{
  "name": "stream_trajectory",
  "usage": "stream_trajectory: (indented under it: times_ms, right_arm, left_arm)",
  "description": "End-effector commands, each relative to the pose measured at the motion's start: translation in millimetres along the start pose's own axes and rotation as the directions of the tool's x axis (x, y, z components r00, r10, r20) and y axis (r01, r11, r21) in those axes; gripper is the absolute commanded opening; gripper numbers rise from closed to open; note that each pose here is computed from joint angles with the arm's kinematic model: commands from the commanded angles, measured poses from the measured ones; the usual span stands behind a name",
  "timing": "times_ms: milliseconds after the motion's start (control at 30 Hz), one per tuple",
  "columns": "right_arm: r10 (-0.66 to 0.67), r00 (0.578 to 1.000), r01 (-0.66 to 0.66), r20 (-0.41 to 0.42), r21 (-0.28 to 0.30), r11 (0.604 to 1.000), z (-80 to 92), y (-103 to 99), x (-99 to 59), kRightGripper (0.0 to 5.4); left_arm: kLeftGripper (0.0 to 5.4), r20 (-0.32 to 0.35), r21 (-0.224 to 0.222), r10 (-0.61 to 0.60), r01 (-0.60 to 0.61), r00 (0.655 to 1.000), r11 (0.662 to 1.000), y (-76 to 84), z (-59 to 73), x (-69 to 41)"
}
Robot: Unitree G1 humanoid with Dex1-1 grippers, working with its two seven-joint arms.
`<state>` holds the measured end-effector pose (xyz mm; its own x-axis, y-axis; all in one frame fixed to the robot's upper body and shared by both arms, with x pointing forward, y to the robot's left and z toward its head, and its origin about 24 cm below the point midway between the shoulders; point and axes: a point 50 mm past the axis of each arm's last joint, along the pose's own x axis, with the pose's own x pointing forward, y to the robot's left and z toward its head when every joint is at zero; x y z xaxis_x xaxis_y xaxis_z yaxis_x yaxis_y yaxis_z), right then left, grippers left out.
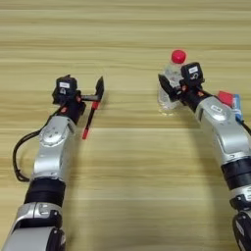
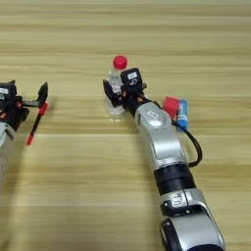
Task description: Move the objects on the table
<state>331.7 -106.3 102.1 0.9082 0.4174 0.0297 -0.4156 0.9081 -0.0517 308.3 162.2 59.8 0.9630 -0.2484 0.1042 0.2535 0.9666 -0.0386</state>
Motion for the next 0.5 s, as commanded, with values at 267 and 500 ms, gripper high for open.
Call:
stream_trajectory:
  times_ms: [267, 500]
  right_arm:
    - [0.027, 0.994, -0.027, 0.108, 0.001, 1.0, 39.1, 16, -6.3, 3.28]
    - [0.122, 0.988, -0.128, 0.091, 0.062, 0.99, 41.2, 40, -12.4, 3.28]
  left_arm:
    - [5.4, 0.044, 0.087, -0.417, 0.412, 0.908, 0.907, -58.0, 2.4, -20.0]
    - [5.4, 0.048, 0.098, -0.457, 0.451, 0.888, 0.887, -63.0, 2.6, -23.0]
